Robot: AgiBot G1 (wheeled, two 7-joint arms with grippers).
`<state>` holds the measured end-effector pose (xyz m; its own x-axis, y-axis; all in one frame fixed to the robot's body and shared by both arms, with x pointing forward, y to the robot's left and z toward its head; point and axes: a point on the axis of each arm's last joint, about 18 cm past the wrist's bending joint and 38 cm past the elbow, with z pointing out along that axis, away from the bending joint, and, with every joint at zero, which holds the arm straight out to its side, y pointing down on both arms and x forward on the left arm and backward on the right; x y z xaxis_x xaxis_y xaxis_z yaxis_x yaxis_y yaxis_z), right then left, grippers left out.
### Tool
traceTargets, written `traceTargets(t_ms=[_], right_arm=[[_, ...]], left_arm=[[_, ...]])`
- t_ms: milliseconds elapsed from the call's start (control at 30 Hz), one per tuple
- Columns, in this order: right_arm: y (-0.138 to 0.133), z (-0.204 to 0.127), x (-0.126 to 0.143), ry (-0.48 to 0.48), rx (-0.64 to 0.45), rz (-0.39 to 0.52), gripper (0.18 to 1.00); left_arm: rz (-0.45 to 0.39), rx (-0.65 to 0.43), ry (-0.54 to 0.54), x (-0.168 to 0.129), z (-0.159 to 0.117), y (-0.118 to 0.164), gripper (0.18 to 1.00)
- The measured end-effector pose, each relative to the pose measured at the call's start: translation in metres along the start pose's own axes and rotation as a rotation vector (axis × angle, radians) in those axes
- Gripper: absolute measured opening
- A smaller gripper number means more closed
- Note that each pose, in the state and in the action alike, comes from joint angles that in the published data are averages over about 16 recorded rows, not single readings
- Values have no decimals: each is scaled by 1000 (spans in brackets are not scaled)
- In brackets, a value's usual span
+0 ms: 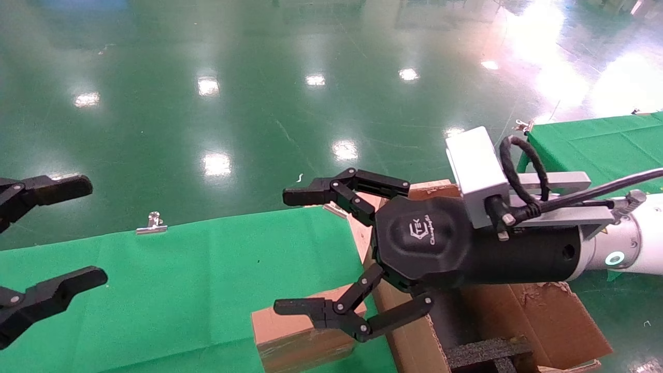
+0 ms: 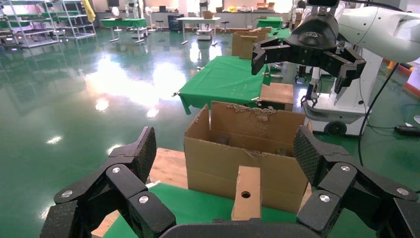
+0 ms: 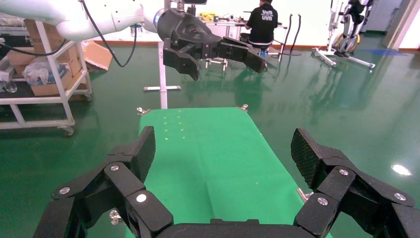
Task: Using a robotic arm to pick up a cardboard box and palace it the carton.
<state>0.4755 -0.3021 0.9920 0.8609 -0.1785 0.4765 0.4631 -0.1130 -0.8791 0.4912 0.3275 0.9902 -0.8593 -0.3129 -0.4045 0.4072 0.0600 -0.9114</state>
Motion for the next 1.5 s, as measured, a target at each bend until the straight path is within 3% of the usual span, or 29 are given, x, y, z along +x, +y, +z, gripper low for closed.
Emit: traceTargets(t_ms=[867,1200,1500], right_arm=[[3,1,-1,-10,-24,-1,1001],[27,14,6,-55,-230,-18,1001],[63,38,25,-108,-500,-51,1001]], left_arm=[[0,0,0,0,0,0,983],[0,0,0,0,0,0,907],[0,0,0,0,0,0,749]])
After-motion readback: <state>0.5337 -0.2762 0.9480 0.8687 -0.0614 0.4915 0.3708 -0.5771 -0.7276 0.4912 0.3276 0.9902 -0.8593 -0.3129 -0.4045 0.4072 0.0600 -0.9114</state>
